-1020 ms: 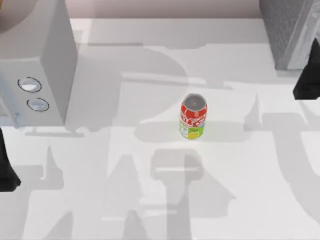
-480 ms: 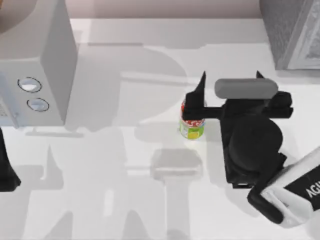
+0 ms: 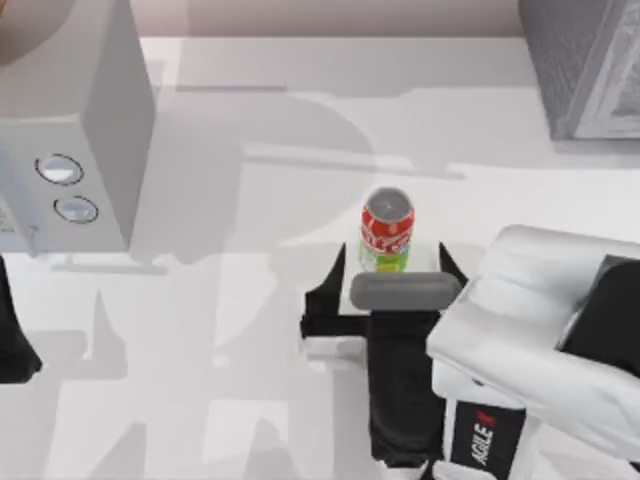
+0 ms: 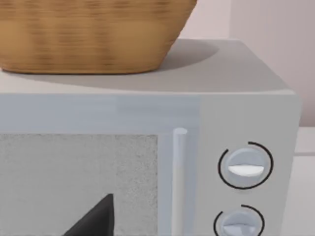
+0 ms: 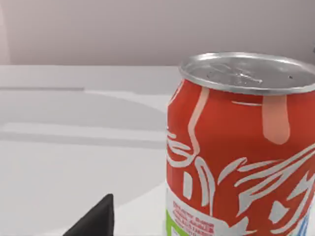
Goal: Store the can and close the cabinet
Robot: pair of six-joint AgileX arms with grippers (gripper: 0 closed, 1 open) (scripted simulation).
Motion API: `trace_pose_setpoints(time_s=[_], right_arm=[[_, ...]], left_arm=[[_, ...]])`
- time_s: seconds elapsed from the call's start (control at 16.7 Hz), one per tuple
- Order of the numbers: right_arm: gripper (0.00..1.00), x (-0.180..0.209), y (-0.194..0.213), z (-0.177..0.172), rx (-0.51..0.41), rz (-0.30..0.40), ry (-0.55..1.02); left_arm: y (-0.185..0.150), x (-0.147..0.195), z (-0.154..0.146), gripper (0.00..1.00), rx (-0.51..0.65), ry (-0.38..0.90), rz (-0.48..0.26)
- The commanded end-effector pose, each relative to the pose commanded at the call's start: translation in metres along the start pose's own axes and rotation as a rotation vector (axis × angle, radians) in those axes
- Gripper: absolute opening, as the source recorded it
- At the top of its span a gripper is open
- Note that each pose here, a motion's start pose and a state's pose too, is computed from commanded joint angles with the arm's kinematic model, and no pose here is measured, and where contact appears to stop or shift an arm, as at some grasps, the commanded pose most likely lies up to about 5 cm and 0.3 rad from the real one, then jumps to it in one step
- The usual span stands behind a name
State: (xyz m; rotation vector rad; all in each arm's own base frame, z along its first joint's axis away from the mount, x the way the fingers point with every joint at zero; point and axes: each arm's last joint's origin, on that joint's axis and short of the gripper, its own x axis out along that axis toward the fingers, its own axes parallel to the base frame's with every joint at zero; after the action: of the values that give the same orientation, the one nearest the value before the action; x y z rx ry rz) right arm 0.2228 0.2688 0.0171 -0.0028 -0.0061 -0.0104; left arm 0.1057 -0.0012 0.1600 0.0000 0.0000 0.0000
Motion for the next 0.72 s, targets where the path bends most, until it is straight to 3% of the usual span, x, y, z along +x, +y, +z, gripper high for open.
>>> trace_pose_setpoints(time_s=[0.48,0.72], right_arm=[[1.0,-0.001,0.001,-0.006,-0.002,-0.002,0.002],[1.0,0.027,0.003,-0.007,0.001,0.0,0.001]], left_arm=[[0.0,0.0,0.0,1.0,0.0,0.0,0.0],[0.0,0.0,0.0,1.0,0.0,0.0,0.0]])
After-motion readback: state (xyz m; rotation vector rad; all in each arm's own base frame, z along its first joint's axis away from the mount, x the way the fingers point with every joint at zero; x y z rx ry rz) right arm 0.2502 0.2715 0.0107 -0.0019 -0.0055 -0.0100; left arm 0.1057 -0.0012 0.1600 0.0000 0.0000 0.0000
